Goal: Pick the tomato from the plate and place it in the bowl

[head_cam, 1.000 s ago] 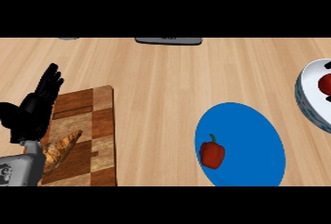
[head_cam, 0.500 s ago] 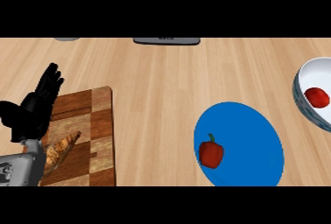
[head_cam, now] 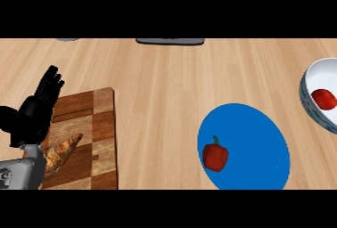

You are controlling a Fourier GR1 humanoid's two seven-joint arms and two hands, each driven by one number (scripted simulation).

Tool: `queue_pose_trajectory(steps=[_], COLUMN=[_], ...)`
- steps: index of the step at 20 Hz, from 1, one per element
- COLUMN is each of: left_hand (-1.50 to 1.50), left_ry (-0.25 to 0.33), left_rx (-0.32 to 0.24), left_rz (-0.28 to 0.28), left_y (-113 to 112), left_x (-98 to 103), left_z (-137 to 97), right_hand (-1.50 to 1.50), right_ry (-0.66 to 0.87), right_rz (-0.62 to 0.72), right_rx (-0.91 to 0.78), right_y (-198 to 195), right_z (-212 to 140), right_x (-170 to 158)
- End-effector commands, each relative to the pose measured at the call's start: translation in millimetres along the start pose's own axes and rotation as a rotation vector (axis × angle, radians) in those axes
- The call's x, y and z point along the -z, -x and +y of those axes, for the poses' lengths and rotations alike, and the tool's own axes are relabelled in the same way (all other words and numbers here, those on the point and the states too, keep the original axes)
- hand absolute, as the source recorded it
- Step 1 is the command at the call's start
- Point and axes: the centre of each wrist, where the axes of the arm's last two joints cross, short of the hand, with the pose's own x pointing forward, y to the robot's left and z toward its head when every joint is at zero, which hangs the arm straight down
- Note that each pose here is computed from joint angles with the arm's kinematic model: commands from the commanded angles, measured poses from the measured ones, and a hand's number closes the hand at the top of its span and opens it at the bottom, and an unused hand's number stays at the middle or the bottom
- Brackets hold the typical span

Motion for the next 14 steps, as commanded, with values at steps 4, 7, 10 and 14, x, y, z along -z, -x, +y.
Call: queue_pose_trajectory(steps=[4,7,10,14], left_hand=[0.0,0.0,0.0,0.0], left_ry=[-0.012,-0.009,-0.03,-0.007], left_rx=[-0.022,0.002,-0.003,0.002], left_rz=[0.004,0.002,0.009,0.004], left_y=[2.5,-2.0,8.6,0.4], left_x=[1.8,1.0,-4.0,-1.4], left_z=[0.4,8.9,6.4,2.7], right_hand=[-1.5,-1.5,-1.5,-1.5], right_ry=[-0.06,-0.1,-0.098,-0.116], right_rz=[-0.025,-0.013,-0.055,-0.082], right_rx=[0.126,0.184,0.206,0.239], right_y=[-0.3,5.6,-4.0,-15.4], right_z=[-39.2,-39.2,-48.3,-53.6], right_x=[-43.6,-48.6,-52.7,-50.9])
